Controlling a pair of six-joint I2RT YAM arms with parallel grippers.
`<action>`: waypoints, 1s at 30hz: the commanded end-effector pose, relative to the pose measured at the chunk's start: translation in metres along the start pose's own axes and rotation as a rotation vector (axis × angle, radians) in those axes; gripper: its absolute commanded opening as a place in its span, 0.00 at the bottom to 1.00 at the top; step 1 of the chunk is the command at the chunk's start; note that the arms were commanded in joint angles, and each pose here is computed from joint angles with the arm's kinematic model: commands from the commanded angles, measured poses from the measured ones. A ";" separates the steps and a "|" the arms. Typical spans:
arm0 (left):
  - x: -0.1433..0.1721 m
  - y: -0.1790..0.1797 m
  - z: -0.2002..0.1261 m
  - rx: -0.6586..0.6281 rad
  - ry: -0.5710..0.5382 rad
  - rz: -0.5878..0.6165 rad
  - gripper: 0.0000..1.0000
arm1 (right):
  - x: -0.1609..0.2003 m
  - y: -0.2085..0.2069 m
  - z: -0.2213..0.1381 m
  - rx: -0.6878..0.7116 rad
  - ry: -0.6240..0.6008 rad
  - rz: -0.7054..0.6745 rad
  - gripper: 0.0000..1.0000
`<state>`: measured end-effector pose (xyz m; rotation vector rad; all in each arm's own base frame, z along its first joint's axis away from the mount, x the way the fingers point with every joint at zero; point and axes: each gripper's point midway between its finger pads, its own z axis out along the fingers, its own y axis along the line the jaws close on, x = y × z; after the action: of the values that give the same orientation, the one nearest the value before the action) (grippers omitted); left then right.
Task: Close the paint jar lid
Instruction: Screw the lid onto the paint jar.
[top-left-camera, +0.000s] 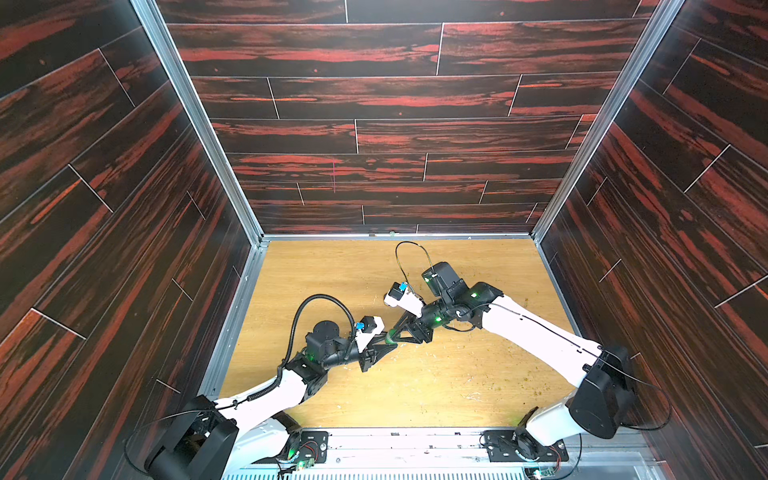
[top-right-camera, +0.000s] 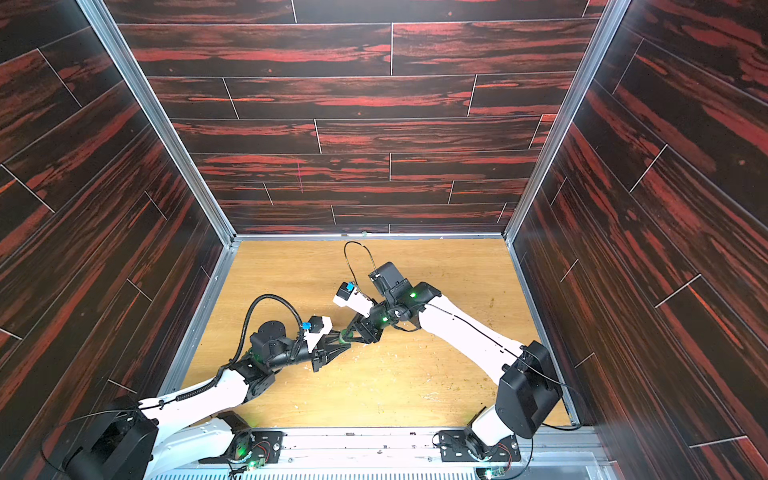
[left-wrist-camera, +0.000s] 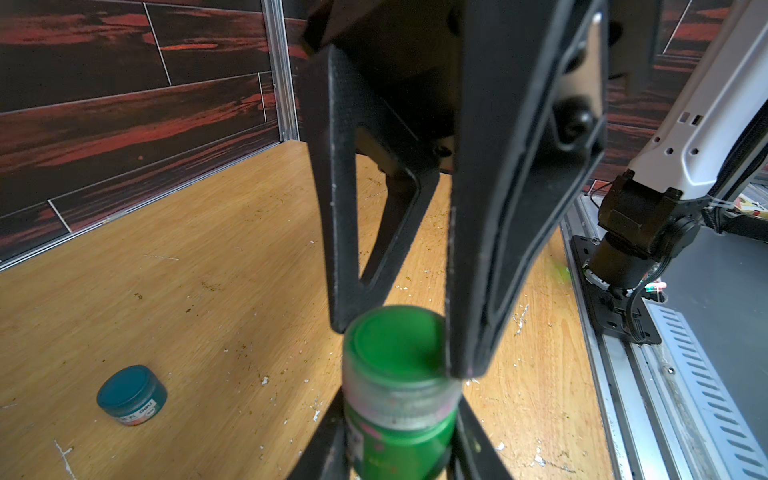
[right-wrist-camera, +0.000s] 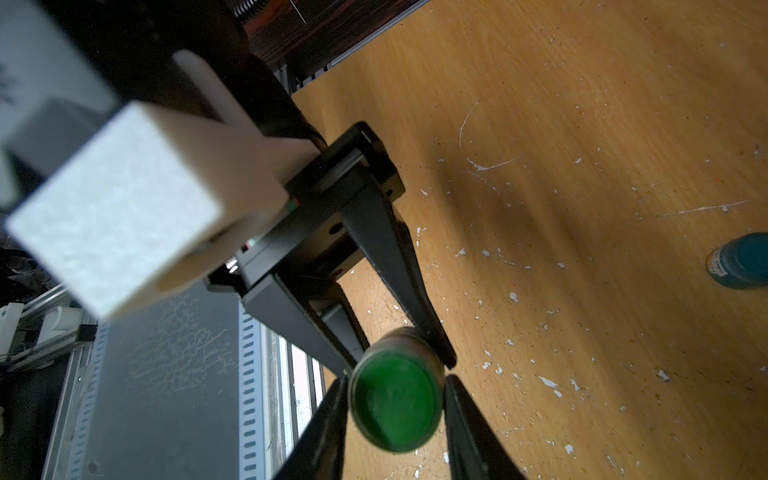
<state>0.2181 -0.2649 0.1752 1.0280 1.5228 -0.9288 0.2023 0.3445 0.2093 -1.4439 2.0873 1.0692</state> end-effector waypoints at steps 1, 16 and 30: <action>-0.012 0.004 -0.001 -0.020 -0.029 0.035 0.25 | 0.001 0.002 0.003 -0.006 0.023 0.018 0.39; -0.011 0.007 0.000 -0.033 -0.022 0.033 0.25 | 0.007 -0.003 0.013 0.033 0.069 0.044 0.29; -0.026 0.030 -0.003 -0.167 -0.070 0.087 0.24 | 0.014 -0.023 0.023 0.189 0.120 0.440 0.17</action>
<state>0.2342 -0.2559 0.1648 0.9669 1.5948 -0.8290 0.2184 0.3563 0.1972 -1.1550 2.3944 1.0035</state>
